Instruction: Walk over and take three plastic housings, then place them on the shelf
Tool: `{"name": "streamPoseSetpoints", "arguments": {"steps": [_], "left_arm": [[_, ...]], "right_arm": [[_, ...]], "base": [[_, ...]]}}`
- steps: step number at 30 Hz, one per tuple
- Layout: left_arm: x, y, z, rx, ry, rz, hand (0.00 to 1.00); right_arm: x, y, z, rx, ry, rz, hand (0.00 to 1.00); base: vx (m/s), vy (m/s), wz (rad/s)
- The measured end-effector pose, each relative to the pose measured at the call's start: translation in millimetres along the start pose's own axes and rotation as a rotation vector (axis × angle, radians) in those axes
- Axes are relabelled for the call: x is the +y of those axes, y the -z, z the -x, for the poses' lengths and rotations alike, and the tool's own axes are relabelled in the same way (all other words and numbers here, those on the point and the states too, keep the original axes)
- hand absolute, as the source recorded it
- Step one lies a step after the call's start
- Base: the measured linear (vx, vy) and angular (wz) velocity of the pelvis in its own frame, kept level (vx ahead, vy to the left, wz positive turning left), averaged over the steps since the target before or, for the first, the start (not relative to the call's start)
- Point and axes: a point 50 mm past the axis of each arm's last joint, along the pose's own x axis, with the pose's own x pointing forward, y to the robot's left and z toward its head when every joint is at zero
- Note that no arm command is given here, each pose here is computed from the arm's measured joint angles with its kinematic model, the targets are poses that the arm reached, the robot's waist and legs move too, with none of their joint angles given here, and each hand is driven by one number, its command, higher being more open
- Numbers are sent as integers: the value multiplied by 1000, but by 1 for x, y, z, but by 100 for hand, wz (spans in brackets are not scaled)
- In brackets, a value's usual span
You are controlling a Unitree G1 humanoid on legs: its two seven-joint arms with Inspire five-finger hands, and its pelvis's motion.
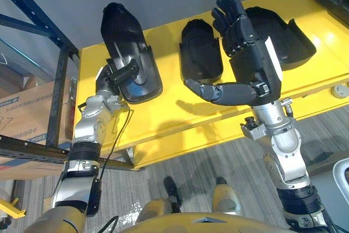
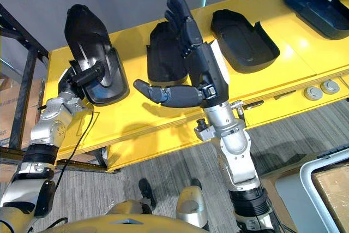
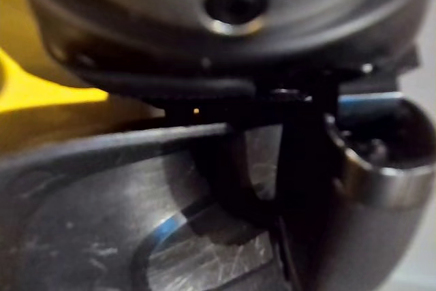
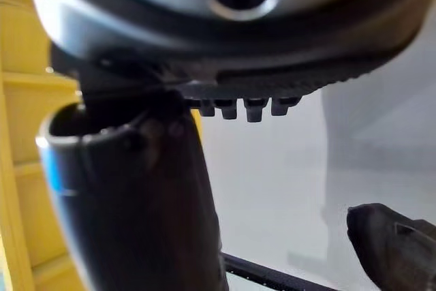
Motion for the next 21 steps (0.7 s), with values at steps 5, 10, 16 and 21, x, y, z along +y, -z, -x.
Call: {"name": "streamPoseSetpoints", "arguments": {"steps": [5, 10, 16, 21], "left_arm": [[-2, -7, -4, -2, 15, -8, 100], [-5, -14, -7, -20, 14, -68, 100], [-10, -23, -10, -44, 15, -126, 100], [-20, -35, -11, -90, 30, -173, 100]], "right_arm": [[5, -4, -5, -27, -10, -14, 100], [7, -9, -7, -48, -16, -15, 100], [8, -12, -11, -68, -26, -14, 100], [14, -19, -15, -106, -49, -26, 100]], "base": [[-2, -4, 1], [0, -5, 0], [7, -11, 4], [-1, -17, 15]]}}
